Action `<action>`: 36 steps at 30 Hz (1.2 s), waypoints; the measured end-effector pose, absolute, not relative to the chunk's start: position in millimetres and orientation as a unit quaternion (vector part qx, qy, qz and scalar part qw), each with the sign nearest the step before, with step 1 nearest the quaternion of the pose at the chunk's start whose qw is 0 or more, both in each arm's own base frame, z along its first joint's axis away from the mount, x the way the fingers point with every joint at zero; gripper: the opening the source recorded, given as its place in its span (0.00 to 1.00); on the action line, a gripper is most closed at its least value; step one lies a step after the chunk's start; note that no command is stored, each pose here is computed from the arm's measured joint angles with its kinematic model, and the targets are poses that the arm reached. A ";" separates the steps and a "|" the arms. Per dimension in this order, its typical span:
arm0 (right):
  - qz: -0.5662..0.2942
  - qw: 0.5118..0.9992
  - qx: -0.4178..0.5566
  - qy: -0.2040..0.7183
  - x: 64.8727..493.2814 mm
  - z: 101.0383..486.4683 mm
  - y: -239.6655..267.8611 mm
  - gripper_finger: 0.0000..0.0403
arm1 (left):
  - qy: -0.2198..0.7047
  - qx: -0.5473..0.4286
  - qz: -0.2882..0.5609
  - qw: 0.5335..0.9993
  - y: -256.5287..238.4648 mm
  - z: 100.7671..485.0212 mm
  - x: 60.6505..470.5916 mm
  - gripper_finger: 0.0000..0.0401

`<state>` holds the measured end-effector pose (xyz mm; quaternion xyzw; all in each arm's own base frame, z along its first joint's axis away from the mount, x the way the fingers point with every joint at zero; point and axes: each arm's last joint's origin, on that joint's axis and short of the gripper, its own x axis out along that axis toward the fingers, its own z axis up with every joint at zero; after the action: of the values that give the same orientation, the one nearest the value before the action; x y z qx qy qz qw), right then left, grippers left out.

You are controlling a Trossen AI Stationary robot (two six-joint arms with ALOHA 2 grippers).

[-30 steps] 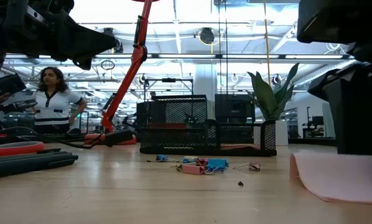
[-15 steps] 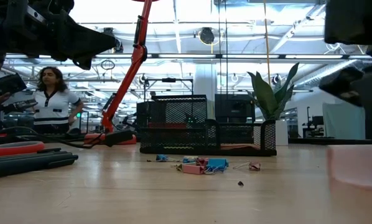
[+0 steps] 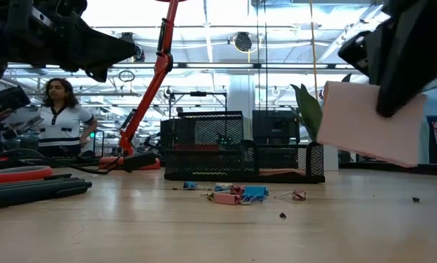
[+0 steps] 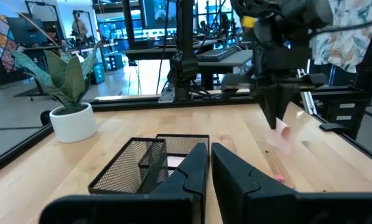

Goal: Pick and place office supplies into organizer
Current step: Put the pink sticky note into the black desk organizer

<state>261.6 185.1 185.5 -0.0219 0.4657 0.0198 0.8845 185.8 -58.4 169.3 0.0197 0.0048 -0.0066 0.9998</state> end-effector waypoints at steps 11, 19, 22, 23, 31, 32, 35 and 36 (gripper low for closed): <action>-0.014 0.890 -0.069 0.450 281.0 214.1 122.0 0.04 | 0.005 0.018 -0.007 1.000 -58.4 169.3 185.8 0.08; -0.026 0.870 -0.064 0.488 293.6 215.5 63.0 0.04 | 0.005 0.025 -0.007 1.000 -58.4 169.2 185.8 0.08; -0.029 0.869 -0.039 0.492 297.7 215.0 44.2 0.04 | 0.011 0.028 -0.007 1.000 -58.5 167.9 185.7 0.08; -0.024 0.868 -0.032 0.495 298.4 214.7 39.3 0.04 | 0.013 0.028 -0.007 0.999 -58.4 167.6 185.7 0.08; 0.004 0.864 0.026 0.502 295.8 200.3 18.8 0.04 | 0.014 0.033 -0.007 0.999 -58.4 167.3 185.7 0.08; 0.011 0.865 0.037 0.500 294.9 196.4 19.0 0.04 | 0.014 0.033 -0.007 0.999 -58.5 167.3 185.7 0.08; 0.025 0.868 0.057 0.492 291.8 185.7 19.7 0.04 | 0.014 0.034 -0.007 0.999 -58.5 167.3 185.7 0.08; 0.030 0.868 0.063 0.492 290.7 182.9 19.8 0.04 | 0.014 0.034 -0.007 0.999 -58.5 167.3 185.7 0.08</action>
<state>290.7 19.8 182.9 0.0628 0.4925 0.0302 0.8675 185.7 -58.5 167.3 0.0337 0.0142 -0.0070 0.9993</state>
